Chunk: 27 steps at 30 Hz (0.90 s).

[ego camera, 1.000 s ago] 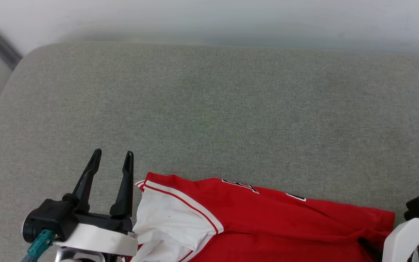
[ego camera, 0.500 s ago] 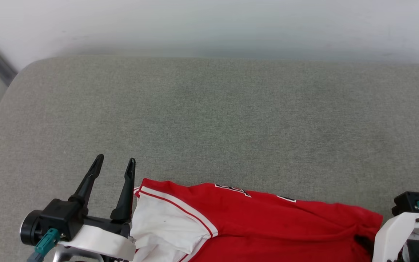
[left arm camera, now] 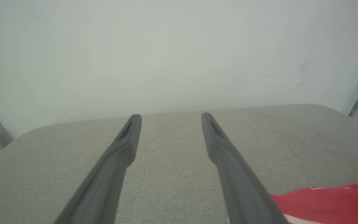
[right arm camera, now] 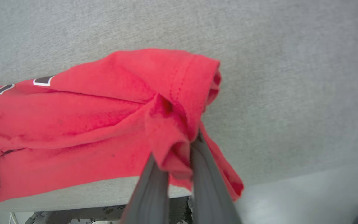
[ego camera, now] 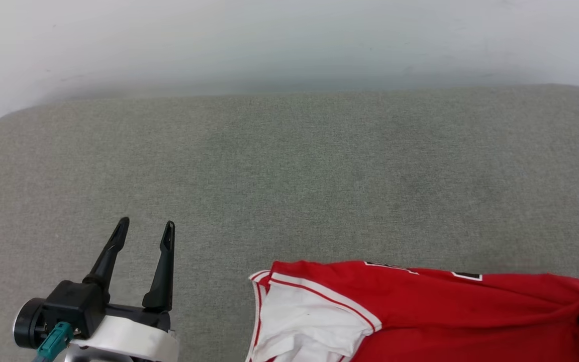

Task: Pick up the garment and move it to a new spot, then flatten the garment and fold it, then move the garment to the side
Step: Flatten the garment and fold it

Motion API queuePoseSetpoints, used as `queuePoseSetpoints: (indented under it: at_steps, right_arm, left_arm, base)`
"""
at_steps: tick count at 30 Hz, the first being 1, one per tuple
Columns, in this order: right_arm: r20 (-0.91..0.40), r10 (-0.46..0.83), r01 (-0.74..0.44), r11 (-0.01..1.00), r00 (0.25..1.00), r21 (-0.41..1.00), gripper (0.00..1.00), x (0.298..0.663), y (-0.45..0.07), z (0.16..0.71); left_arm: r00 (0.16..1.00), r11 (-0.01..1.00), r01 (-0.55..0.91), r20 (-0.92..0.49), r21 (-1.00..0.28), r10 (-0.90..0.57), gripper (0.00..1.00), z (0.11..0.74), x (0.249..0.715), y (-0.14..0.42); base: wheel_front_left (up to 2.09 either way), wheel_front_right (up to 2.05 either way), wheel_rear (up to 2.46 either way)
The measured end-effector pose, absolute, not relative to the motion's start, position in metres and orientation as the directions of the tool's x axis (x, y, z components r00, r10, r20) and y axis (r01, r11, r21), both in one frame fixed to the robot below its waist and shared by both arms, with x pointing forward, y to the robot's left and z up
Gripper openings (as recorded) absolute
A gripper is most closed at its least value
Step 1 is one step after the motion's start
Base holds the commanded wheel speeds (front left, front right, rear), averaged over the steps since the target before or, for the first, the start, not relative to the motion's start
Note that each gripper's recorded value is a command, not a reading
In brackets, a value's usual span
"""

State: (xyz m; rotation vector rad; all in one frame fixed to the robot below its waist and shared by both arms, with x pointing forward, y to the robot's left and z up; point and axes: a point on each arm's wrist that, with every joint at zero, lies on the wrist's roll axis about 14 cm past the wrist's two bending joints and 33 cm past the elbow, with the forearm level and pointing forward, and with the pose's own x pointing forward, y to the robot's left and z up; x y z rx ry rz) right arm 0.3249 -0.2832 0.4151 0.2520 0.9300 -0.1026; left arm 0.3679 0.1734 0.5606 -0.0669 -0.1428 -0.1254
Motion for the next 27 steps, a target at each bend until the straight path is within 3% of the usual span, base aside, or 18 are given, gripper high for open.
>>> queuePoseSetpoints:
  at_steps: [4, 9, 13, 19, 26, 27]
  right_arm:
    - [-0.827, 0.031, 0.262, 0.941, 0.562, 0.213, 0.0, 0.313, -0.291, 0.414]
    - [-0.765, 0.306, 0.215, 0.842, 0.566, 0.495, 0.0, 0.318, -0.225, 0.421]
    - [-0.7, 0.483, 0.146, 0.76, 0.526, 0.634, 0.0, 0.317, -0.186, 0.43]
    - [-0.497, 0.764, 0.047, 0.527, 0.411, 0.849, 0.0, 0.309, -0.115, 0.442]
    - [-0.346, 0.895, -0.055, 0.375, 0.281, 0.926, 0.0, 0.31, -0.041, 0.456]
    - [-0.274, 0.939, -0.11, 0.301, 0.206, 0.947, 0.0, 0.318, 0.005, 0.466]
  left_arm:
    - [0.981, 0.989, 0.136, 0.145, -0.06, -0.126, 1.0, 0.56, 0.37, 0.17]
    - [0.982, 0.988, 0.139, 0.14, -0.063, -0.129, 1.0, 0.559, 0.37, 0.169]
    - [0.985, 0.99, 0.13, 0.121, -0.064, -0.121, 1.0, 0.554, 0.368, 0.171]
    - [0.988, 0.992, 0.109, 0.12, -0.068, -0.101, 1.0, 0.554, 0.363, 0.178]
    - [0.991, 0.994, 0.081, 0.116, -0.075, -0.072, 1.0, 0.553, 0.358, 0.185]
    - [0.991, 0.994, 0.071, 0.117, -0.082, -0.061, 1.0, 0.552, 0.361, 0.189]
  base:
    - [0.0, 0.0, 0.0]
    - [0.0, 0.0, 0.0]
    - [0.0, 0.0, 0.0]
    - [0.0, 0.0, 0.0]
    - [0.0, 0.0, 0.0]
    - [0.0, 0.0, 0.0]
